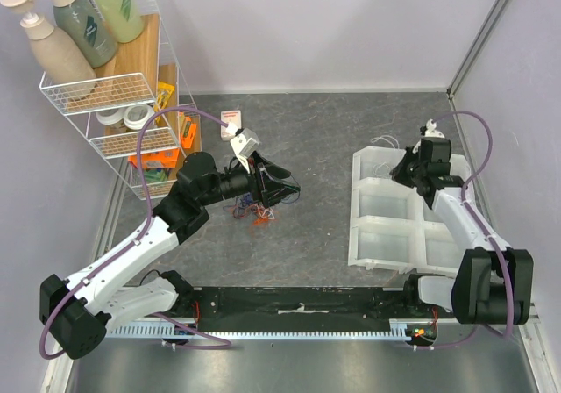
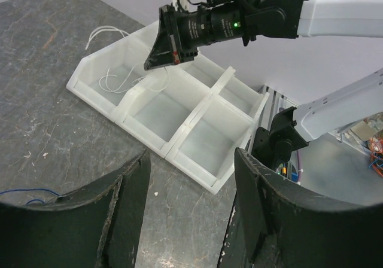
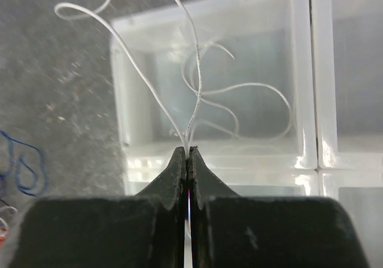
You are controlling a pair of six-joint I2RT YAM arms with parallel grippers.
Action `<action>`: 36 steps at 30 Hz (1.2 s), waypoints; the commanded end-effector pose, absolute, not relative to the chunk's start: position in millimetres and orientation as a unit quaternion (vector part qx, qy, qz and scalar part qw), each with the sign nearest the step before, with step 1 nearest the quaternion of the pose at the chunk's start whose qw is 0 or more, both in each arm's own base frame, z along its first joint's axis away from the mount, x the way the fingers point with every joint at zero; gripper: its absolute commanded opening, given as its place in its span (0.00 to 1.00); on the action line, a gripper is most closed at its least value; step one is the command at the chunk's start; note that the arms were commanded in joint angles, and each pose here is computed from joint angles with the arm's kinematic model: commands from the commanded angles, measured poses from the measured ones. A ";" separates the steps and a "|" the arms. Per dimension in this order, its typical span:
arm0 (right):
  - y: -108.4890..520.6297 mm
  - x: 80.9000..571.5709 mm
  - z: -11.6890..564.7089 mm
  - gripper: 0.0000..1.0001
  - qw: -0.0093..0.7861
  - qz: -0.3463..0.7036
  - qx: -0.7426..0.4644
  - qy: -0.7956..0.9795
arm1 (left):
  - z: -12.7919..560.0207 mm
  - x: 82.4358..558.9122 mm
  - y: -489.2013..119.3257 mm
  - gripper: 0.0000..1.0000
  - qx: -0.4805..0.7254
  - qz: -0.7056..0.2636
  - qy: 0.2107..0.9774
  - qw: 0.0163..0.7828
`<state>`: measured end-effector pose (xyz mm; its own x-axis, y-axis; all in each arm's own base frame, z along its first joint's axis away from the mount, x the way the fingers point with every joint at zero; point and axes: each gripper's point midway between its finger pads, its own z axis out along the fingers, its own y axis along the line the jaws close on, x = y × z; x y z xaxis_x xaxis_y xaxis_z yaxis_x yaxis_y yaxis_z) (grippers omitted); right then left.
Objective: Untangle the cables
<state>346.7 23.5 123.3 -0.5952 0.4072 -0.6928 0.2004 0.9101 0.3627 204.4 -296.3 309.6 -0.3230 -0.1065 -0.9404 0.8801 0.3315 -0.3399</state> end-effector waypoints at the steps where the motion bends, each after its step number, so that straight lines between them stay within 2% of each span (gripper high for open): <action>1: 12.5 338.4 107.4 0.00 0.368 0.074 0.113 0.920 | 334.8 197.8 -298.1 0.64 0.309 -0.511 0.618 0.511; 6: 2.2 341.6 93.1 0.00 0.296 0.022 0.060 0.953 | 333.9 195.8 -299.8 0.64 0.310 -0.518 0.617 0.505; 8: 5.1 342.4 90.1 0.00 0.270 -0.028 0.025 0.962 | 334.1 195.5 -299.7 0.64 0.310 -0.518 0.617 0.505; 15: 4.1 339.8 123.8 0.00 0.267 -0.190 -0.048 0.944 | 333.3 195.9 -300.3 0.63 0.309 -0.520 0.618 0.503; 22: 4.3 353.4 173.5 0.01 0.348 -0.195 -0.072 0.914 | 333.8 195.0 -300.2 0.63 0.310 -0.521 0.616 0.504; 27: -1.9 353.6 182.1 0.05 0.315 -0.227 -0.149 0.909 | 335.1 193.6 -300.1 0.63 0.310 -0.523 0.613 0.504; 29: 10.8 349.4 175.6 0.08 0.303 -0.206 -0.201 0.908 | 335.0 193.2 -300.5 0.63 0.310 -0.525 0.613 0.502; 31: 19.7 342.6 166.2 0.06 0.281 -0.205 -0.253 0.903 | 335.5 192.8 -300.8 0.63 0.311 -0.527 0.612 0.501; 36: -9.0 344.7 169.1 0.00 0.261 -0.299 -0.220 0.891 | 335.1 192.2 -300.9 0.63 0.311 -0.529 0.612 0.499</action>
